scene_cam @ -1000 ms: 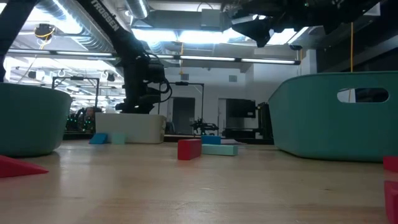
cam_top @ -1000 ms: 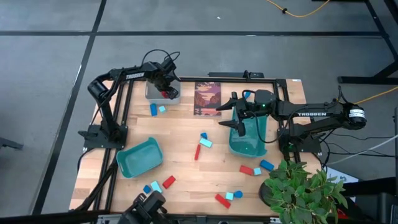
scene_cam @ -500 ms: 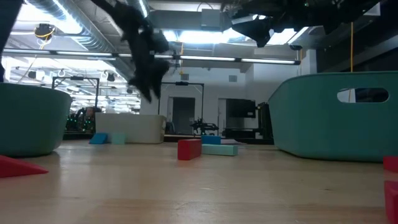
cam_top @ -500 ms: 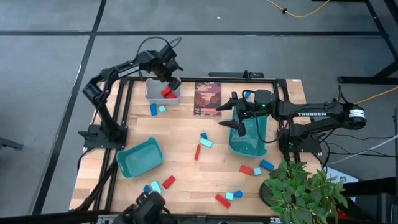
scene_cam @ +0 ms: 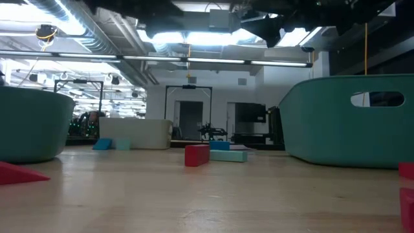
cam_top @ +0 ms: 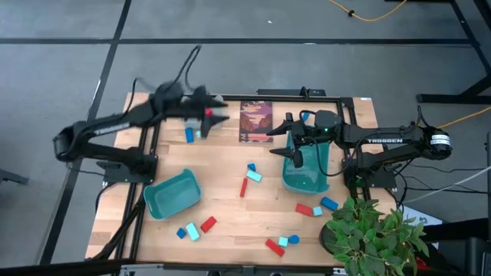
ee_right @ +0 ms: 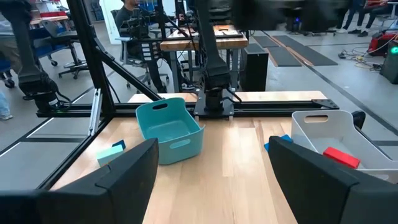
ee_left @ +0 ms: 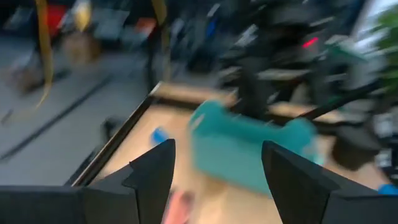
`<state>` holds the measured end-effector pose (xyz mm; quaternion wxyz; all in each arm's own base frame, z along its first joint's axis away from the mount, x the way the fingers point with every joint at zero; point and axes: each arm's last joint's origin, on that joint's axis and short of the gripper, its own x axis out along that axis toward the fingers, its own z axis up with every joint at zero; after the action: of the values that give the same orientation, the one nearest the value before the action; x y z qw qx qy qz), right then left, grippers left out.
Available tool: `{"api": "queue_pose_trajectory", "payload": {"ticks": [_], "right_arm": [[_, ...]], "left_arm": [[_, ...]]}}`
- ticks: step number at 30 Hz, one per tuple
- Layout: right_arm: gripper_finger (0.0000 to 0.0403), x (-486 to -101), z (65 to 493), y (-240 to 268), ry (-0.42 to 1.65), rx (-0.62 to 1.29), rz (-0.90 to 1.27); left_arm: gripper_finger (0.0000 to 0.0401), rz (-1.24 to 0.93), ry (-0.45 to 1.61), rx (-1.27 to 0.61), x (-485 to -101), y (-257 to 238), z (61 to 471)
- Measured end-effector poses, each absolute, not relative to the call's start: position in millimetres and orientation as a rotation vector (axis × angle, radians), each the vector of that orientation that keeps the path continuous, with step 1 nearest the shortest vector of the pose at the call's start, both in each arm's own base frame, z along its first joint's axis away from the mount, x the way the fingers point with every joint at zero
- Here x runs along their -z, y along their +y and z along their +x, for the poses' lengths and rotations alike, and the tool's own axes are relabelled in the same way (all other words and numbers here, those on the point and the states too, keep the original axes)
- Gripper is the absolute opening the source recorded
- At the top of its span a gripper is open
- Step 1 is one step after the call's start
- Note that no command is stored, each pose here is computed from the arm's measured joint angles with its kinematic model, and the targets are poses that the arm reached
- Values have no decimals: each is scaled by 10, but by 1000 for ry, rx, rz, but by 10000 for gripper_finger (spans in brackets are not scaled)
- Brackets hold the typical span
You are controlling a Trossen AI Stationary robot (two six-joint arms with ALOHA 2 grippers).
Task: Sort & place blocks by color
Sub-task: Put the red block into the gray bin
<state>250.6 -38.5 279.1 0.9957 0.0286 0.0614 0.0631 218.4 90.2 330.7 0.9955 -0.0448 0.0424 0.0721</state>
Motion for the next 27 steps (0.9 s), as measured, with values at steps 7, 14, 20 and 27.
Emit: {"api": "queue_pose_trajectory", "payload": {"ticks": [7,14,20,27], "right_arm": [[307,-2803,2508,-384,112,-128,73],[307,-2802,2508,-384,112,-127,74],[307,-2804,2508,-384,111,-127,74],[307,-2804,2508,-384,110,-127,69]], "left_arm": [[229,-16,-152,2,-2845,479,1945],[229,42,-245,33,-2629,385,1844],[229,43,-245,32,-2627,385,1844],[229,42,-245,27,-2627,387,1845]]}}
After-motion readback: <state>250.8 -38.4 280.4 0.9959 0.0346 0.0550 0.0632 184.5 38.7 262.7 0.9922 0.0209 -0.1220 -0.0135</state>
